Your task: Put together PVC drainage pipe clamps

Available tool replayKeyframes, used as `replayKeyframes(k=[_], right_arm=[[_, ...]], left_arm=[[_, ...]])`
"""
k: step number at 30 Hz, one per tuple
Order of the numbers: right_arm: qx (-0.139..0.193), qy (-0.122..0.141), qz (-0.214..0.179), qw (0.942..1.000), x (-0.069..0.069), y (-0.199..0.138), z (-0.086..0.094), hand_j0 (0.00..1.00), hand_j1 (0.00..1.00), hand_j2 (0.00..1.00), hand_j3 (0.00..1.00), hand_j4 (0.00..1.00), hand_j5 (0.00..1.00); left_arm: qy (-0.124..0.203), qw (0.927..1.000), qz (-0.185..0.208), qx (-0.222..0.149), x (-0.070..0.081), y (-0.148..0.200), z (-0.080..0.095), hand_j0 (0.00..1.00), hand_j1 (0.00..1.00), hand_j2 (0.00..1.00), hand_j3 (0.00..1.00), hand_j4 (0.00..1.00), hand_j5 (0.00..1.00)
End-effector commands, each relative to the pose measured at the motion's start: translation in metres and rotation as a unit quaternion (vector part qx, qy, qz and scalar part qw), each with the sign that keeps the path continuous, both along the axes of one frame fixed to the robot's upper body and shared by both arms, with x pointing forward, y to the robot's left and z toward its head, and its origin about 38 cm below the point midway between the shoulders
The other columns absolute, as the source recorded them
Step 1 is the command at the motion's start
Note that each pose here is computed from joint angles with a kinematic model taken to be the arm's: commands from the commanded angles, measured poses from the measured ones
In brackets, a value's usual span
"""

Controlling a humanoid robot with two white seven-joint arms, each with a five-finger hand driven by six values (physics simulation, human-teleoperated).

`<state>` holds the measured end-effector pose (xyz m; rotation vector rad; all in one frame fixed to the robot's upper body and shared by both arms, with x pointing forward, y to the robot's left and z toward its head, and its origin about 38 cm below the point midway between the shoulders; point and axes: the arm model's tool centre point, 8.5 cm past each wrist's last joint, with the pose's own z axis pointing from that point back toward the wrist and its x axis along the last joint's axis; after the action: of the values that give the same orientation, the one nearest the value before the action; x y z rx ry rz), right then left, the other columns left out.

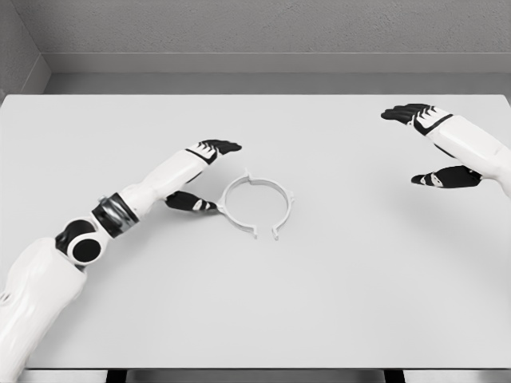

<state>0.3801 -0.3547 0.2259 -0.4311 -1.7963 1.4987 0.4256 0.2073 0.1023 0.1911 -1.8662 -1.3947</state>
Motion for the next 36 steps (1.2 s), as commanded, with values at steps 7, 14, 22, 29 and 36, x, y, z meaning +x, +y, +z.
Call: replayKeyframes(k=[7,14,22,29,36], right_arm=[[0.004,0.0,0.0,1.0,0.0,0.0,0.001,1.0,1.0,1.0,1.0,1.0,1.0],[0.004,0.002,0.0,1.0,-0.001,0.0,-0.001,1.0,1.0,1.0,1.0,1.0,1.0],[0.004,0.0,0.0,1.0,0.0,0.0,0.001,1.0,1.0,1.0,1.0,1.0,1.0],[0.004,0.002,0.0,1.0,-0.001,0.0,-0.001,1.0,1.0,1.0,1.0,1.0,1.0],[0.004,0.002,0.0,1.0,-0.001,0.0,-0.001,1.0,1.0,1.0,1.0,1.0,1.0]], left_arm=[[0.004,1.0,0.008,0.002,0.009,0.003,0.0,1.0,1.0,1.0,1.0,1.0,1.0],[0.008,0.9999,0.01,-0.001,0.014,-0.001,-0.002,1.0,1.0,1.0,1.0,1.0,1.0],[0.009,0.9999,0.006,-0.007,0.013,-0.009,-0.003,1.0,1.0,1.0,1.0,1.0,1.0],[0.008,0.9999,0.004,-0.01,0.013,-0.012,-0.002,1.0,1.0,1.0,1.0,1.0,1.0],[0.0,0.9999,0.013,-0.008,0.02,-0.003,0.006,1.0,1.0,1.0,1.0,1.0,1.0]])
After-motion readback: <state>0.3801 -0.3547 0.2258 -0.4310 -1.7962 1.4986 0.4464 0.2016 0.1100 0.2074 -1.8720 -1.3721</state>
